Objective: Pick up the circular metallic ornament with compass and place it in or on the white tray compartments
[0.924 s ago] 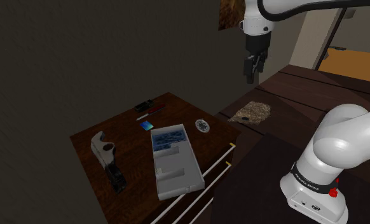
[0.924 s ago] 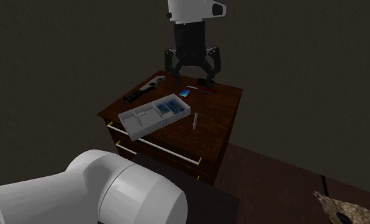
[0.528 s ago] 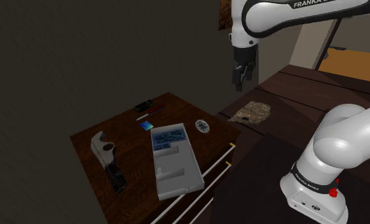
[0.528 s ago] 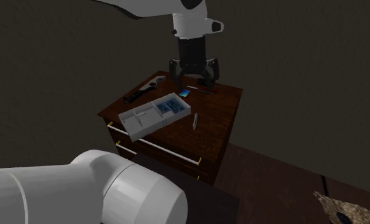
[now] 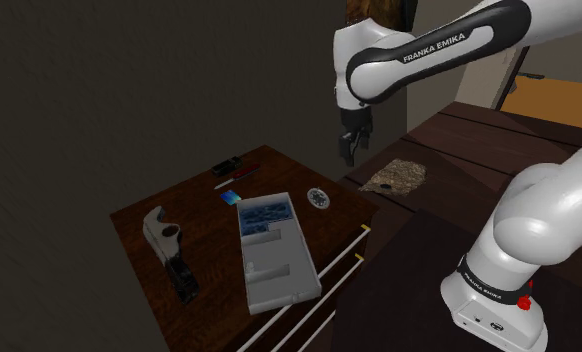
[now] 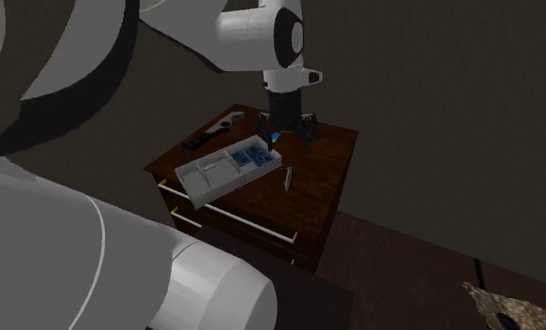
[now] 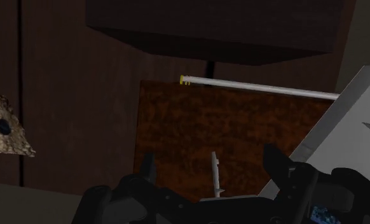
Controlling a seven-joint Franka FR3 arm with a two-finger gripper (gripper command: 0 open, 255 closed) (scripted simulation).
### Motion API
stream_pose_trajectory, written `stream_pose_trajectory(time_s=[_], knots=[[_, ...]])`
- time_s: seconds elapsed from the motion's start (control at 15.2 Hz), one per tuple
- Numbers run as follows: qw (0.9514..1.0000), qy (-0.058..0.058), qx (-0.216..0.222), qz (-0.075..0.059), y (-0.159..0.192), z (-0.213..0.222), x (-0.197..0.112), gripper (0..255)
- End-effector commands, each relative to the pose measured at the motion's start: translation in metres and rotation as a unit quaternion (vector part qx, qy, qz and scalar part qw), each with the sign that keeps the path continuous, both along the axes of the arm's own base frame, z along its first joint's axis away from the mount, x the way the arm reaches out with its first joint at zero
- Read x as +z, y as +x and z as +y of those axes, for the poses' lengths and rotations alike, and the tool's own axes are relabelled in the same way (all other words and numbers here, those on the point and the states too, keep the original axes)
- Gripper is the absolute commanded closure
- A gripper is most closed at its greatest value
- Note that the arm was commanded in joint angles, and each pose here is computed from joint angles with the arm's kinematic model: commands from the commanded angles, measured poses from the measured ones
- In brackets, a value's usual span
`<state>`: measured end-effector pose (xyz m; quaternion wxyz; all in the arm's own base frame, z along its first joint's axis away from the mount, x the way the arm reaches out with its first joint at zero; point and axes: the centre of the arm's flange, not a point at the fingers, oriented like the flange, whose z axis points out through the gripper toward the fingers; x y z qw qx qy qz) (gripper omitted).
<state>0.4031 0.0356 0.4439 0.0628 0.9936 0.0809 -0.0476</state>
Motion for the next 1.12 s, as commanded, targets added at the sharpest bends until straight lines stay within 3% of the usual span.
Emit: stream_pose_trajectory(time_s=[0.0, 0.79, 1.06], knots=[[1.0, 0.002, 0.004, -0.001, 0.017, 0.004, -0.019, 0], [0.9995, 0.011, 0.028, 0.0, 0.107, 0.036, -0.144, 0], [0.9995, 0.011, 0.029, 0.0, 0.109, 0.036, -0.165, 0]])
